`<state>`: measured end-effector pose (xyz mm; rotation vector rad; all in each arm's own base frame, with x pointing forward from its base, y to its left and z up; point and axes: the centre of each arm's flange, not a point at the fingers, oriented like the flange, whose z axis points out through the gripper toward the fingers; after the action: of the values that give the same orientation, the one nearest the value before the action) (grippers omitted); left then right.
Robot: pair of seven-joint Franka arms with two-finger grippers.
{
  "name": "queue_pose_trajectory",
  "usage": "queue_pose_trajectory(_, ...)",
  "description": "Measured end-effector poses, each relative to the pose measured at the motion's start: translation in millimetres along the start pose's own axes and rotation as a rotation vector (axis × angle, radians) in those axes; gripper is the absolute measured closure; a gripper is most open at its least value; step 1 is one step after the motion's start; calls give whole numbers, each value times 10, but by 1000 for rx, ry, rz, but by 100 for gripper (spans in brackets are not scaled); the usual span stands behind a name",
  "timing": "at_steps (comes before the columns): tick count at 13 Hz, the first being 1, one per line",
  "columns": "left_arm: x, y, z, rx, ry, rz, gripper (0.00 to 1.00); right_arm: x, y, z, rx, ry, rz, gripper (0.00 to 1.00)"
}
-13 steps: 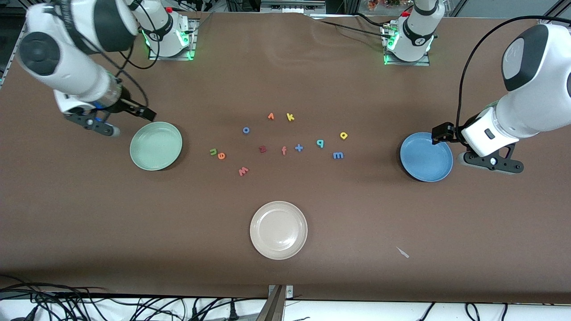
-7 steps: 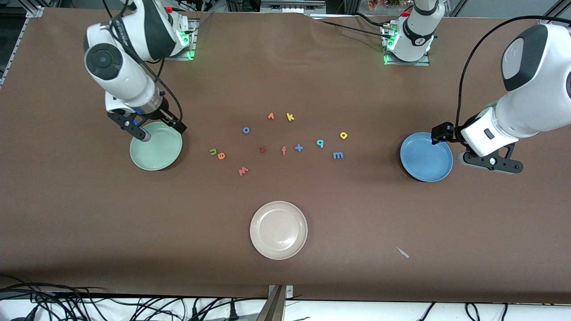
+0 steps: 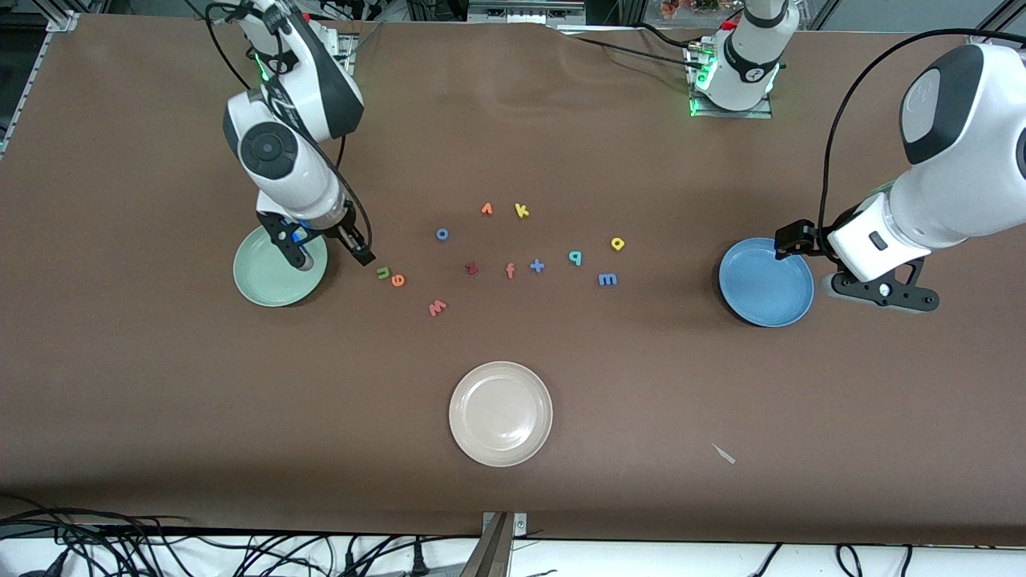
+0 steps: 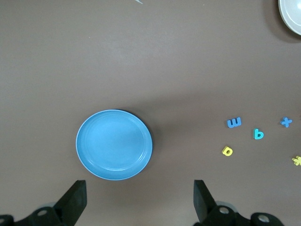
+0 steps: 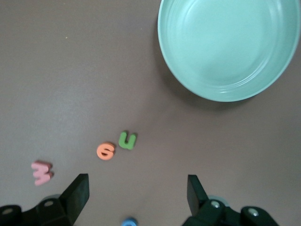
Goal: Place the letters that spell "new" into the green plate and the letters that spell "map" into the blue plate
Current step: 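Reach the right gripper down to the orange letter beside the green plate, then drop the orange letter in the green plate while the left gripper reaches letters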
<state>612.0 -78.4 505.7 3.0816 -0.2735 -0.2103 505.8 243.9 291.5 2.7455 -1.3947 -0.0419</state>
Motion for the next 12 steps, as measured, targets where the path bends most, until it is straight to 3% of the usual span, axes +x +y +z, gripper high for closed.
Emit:
queue_pose_trajectory(2, 4, 13, 13, 0, -2, 2, 0, -122, -72, 355, -5, 66, 25, 8)
queue_pose_trajectory(4, 10, 41, 38, 0, -7, 7, 0, -189, -124, 639, 13, 98, 70, 12)
queue_pose_trajectory(9, 49, 301, 196, -4, -32, -16, 0, -275, -259, 881, 80, 49, 169, 18)
queue_pose_trajectory(12, 113, 535, 402, -15, -66, -32, 0, -305, -281, 1025, 90, 22, 196, 25)
